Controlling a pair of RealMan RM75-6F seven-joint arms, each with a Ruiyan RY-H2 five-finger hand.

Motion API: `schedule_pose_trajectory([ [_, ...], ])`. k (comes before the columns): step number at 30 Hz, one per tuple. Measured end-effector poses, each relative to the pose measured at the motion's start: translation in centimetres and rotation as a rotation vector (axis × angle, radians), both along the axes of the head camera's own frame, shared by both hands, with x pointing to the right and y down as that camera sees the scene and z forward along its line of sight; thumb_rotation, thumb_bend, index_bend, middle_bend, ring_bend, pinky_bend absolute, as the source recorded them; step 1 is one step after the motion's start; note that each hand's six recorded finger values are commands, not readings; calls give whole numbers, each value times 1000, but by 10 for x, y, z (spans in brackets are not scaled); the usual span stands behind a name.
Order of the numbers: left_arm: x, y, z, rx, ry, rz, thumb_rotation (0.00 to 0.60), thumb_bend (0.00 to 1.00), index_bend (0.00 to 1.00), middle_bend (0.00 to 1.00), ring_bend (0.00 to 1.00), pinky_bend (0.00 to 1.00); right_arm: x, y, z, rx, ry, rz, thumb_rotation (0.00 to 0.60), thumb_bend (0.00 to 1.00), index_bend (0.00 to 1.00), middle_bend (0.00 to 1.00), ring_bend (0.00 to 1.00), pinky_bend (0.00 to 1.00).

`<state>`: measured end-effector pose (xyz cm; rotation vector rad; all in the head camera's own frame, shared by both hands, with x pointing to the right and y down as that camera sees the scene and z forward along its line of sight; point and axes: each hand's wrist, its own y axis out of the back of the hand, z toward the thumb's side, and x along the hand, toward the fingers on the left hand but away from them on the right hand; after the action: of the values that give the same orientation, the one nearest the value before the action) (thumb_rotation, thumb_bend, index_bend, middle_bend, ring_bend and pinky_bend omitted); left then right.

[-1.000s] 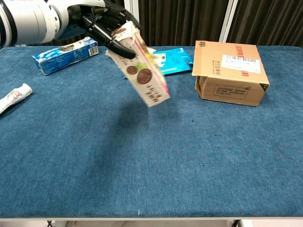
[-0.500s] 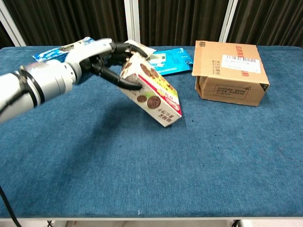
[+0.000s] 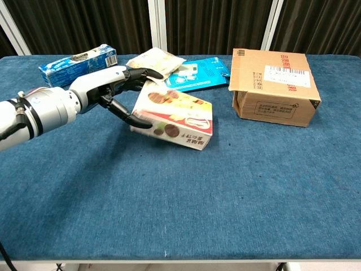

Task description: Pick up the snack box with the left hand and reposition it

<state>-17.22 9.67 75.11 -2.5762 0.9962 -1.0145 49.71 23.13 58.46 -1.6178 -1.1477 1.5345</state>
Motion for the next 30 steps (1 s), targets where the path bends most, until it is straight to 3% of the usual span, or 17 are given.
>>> schedule_pose_trajectory([
  [6,-8,0,4,18,-78,58,600,0,0,9,0,0,1,0,-1,2,-2,2,600,102,0,0,0,0],
  [13,-20,-5,-8,69,-169,119,600,0,0,0,0,0,1,0,-5,11,2,-2,600,101,0,0,0,0],
  [17,-36,-14,-27,145,-222,114,600,0,0,0,0,0,4,-2,-9,21,11,-3,600,102,0,0,0,0],
  [23,-76,-20,-69,320,-402,98,600,0,0,0,0,0,3,-7,-11,26,9,-16,600,102,0,0,0,0],
  [30,-162,9,-121,425,-652,-41,600,0,0,0,0,0,3,-12,-13,44,7,-29,600,102,0,0,0,0],
])
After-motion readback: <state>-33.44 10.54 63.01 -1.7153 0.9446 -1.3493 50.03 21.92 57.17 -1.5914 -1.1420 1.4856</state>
